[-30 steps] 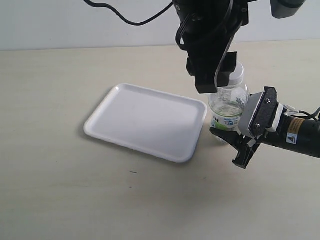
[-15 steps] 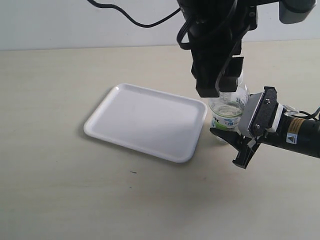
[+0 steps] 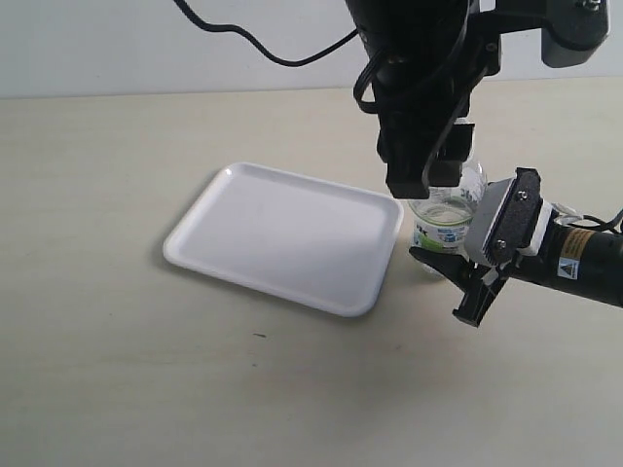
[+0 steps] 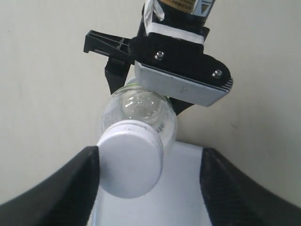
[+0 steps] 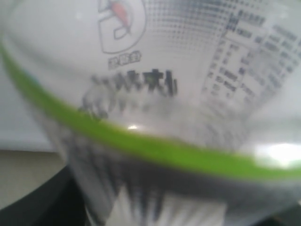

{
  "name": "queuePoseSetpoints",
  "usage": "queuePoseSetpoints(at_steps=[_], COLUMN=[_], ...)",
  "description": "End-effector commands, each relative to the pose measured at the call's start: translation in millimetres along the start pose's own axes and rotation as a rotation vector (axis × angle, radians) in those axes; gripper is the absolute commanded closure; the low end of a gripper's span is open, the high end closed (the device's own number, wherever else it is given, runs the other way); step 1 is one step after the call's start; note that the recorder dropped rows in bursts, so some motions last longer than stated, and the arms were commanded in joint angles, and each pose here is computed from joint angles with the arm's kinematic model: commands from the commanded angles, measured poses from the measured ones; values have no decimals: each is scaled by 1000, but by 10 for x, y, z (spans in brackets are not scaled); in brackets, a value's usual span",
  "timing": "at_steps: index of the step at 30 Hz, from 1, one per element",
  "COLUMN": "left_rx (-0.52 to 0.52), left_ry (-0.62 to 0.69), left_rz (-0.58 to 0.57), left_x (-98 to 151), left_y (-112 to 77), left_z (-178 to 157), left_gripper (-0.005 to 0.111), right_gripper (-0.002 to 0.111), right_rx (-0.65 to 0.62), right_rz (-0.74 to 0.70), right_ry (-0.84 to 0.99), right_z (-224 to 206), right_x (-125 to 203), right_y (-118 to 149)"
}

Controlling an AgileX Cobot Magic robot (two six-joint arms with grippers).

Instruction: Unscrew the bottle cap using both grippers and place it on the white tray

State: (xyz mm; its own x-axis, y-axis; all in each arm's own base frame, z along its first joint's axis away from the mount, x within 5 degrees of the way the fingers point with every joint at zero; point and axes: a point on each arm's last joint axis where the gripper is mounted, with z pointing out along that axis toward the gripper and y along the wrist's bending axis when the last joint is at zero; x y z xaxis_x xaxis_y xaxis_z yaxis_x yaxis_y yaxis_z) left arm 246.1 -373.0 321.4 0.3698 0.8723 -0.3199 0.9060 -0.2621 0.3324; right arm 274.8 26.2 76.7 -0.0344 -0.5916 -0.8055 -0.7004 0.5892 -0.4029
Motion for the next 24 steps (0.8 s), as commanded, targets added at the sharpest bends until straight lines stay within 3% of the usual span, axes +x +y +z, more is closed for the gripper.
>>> queuePoseSetpoints(at_steps=[1,4,7,17,18,21,24], left_rx=[-25,-34,-68,-33,-29,-33,-43], left_ry=[3,-4,17,51,53,51,43], left_rz=[3,3,-19,-16,-16,-16,-16], left_x=[-8,-13,6,36,38,36,28], left_y=[29,34,65,36,33,36,46], left_z=[71,49,47,75,75,75,75], left_gripper=[46,44,31,30,32,52,60], right_gripper=[108,108,108,108,108,108,108], right_rx=[-38,-38,-39,-41,-40,-39,-39], right_rz=[-10,-10,-8,-4,-4,-3,-3], right_ry=[100,100,96,95,93,94,94], right_z=[-6,-6,-6,-6,-6,-6,-6], right_x=[111,111,107,106,105,105,105], right_y=[45,45,45,47,47,46,46])
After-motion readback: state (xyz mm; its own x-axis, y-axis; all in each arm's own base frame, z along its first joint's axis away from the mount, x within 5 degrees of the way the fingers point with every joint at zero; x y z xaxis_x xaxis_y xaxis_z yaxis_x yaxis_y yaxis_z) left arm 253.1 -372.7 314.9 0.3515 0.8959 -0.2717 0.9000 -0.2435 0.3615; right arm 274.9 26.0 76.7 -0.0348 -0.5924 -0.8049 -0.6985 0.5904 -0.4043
